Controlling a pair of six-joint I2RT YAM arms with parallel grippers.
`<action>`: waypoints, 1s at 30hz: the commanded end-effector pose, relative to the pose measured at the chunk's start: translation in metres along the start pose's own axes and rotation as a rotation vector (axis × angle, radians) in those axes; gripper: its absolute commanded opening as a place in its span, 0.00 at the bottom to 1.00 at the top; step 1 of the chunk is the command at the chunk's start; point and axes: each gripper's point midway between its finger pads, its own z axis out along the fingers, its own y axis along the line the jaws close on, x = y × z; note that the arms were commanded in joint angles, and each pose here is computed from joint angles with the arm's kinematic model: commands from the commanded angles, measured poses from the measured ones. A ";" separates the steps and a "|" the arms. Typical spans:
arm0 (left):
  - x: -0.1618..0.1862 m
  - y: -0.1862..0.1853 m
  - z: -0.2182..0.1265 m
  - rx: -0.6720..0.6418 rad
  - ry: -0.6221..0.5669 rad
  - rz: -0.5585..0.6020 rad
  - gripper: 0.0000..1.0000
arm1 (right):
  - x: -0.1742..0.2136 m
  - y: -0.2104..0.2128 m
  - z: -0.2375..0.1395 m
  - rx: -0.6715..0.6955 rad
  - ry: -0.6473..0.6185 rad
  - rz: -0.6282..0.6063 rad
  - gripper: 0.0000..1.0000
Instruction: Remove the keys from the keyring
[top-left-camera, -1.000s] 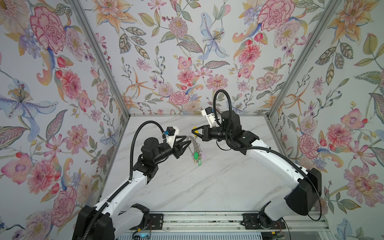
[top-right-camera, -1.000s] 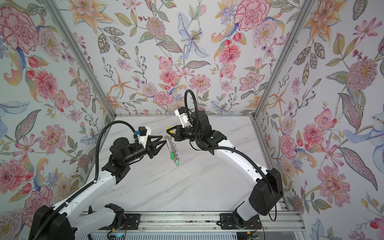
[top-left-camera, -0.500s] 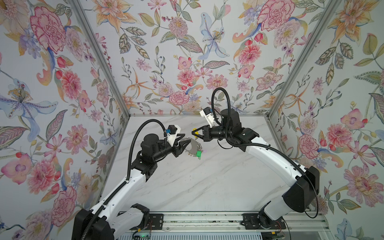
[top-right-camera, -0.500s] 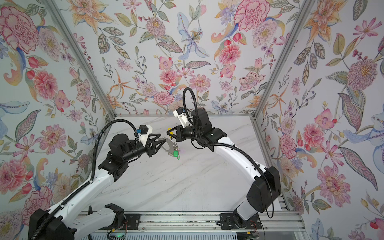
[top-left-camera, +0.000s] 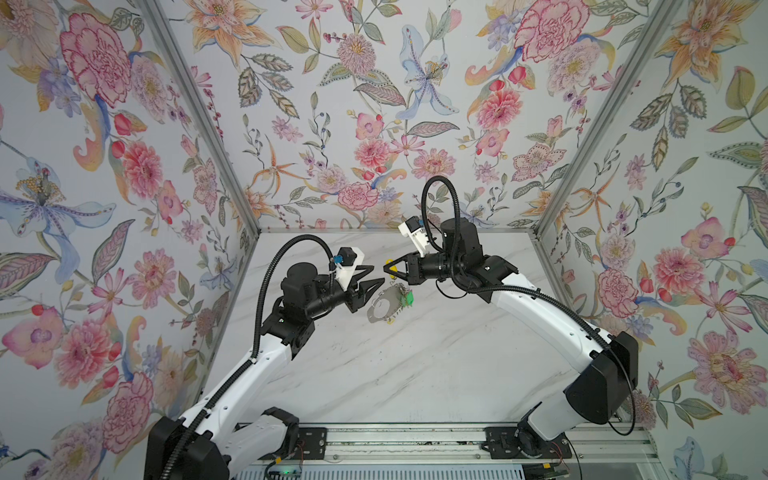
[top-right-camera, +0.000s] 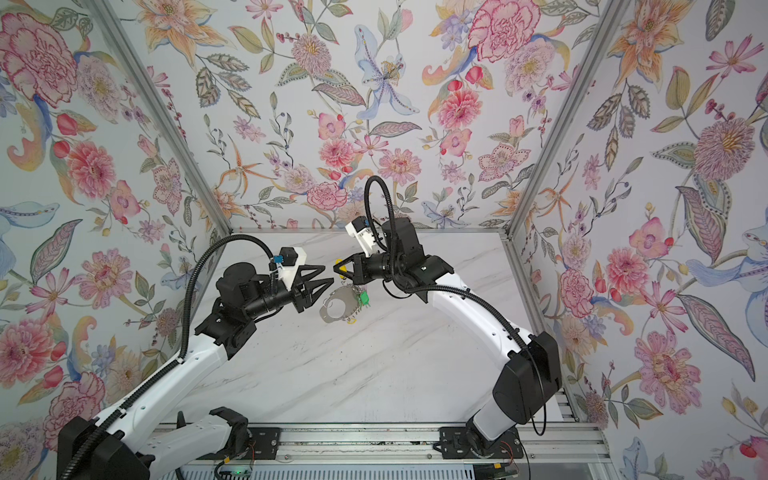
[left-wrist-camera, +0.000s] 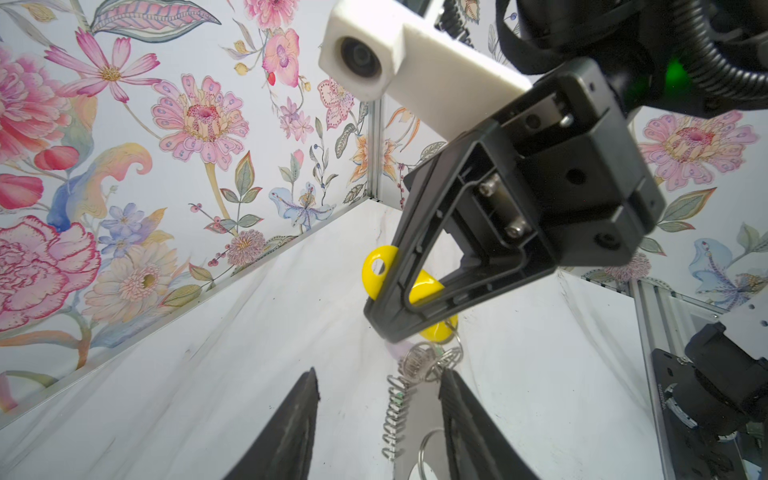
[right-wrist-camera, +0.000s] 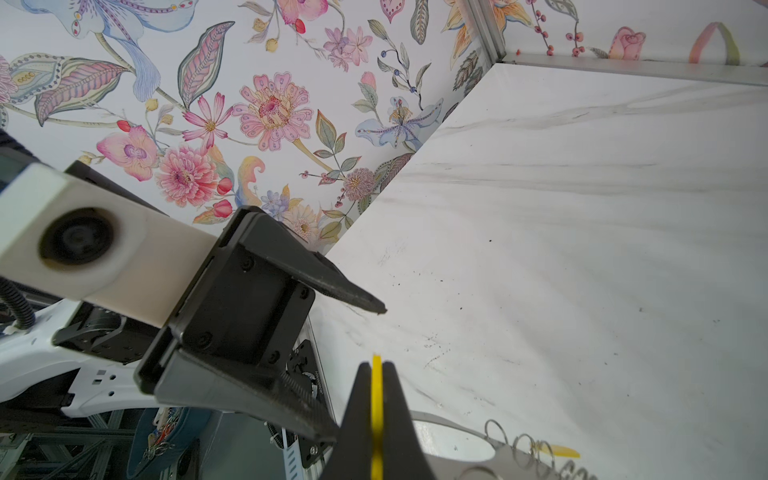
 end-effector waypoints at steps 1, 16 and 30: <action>0.007 -0.011 0.006 0.088 -0.009 -0.034 0.50 | -0.014 0.014 -0.003 -0.054 -0.030 -0.041 0.00; 0.007 -0.018 0.013 0.124 0.003 -0.026 0.37 | -0.010 0.013 0.007 -0.052 -0.015 -0.030 0.00; 0.015 -0.021 0.014 0.127 0.016 -0.033 0.37 | -0.024 0.015 0.005 -0.040 -0.064 -0.033 0.00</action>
